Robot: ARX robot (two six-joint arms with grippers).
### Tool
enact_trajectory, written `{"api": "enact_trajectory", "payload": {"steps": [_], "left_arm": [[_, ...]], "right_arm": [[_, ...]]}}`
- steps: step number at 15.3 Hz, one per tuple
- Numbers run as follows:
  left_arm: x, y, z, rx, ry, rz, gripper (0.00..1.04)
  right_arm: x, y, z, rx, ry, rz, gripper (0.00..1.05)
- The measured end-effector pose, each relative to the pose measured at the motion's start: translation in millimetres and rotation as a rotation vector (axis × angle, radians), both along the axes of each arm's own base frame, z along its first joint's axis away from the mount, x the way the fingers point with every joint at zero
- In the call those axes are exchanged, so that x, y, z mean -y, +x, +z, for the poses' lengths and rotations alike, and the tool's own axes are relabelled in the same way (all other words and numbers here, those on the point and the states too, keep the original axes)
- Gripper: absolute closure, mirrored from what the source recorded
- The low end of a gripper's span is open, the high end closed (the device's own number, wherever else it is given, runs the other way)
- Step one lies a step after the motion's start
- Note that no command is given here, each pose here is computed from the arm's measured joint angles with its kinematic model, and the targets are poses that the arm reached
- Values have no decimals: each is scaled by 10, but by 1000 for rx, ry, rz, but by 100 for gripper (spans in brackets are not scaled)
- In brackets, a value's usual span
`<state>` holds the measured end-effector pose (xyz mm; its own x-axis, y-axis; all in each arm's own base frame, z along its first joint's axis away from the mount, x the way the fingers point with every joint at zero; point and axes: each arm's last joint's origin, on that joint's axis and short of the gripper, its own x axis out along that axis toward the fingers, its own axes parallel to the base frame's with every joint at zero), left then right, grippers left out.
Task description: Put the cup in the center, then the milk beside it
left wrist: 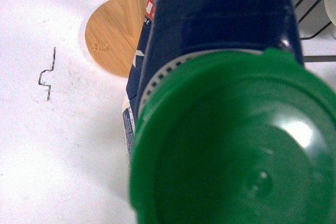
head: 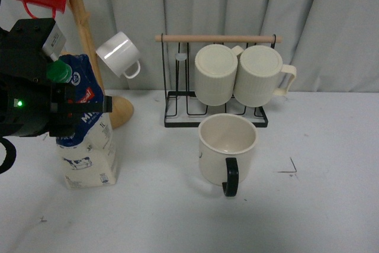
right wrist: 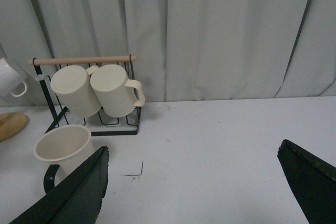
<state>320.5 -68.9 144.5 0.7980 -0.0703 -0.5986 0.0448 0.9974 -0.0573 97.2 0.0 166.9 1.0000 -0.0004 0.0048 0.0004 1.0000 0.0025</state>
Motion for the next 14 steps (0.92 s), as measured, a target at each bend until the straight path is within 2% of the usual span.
{"api": "enact_trajectory", "payload": {"steps": [4,9,14], "left_arm": [[253,-67,107,-1,-3,-66,103],[671,6,341,98,-41,-138,103],[806,55,95,54,-11,-145,103]], "right_arm": [[0,0,0,0,0,0,6],[0,0,0,0,0,0,6],[0,0,0,0,0,0,6]]}}
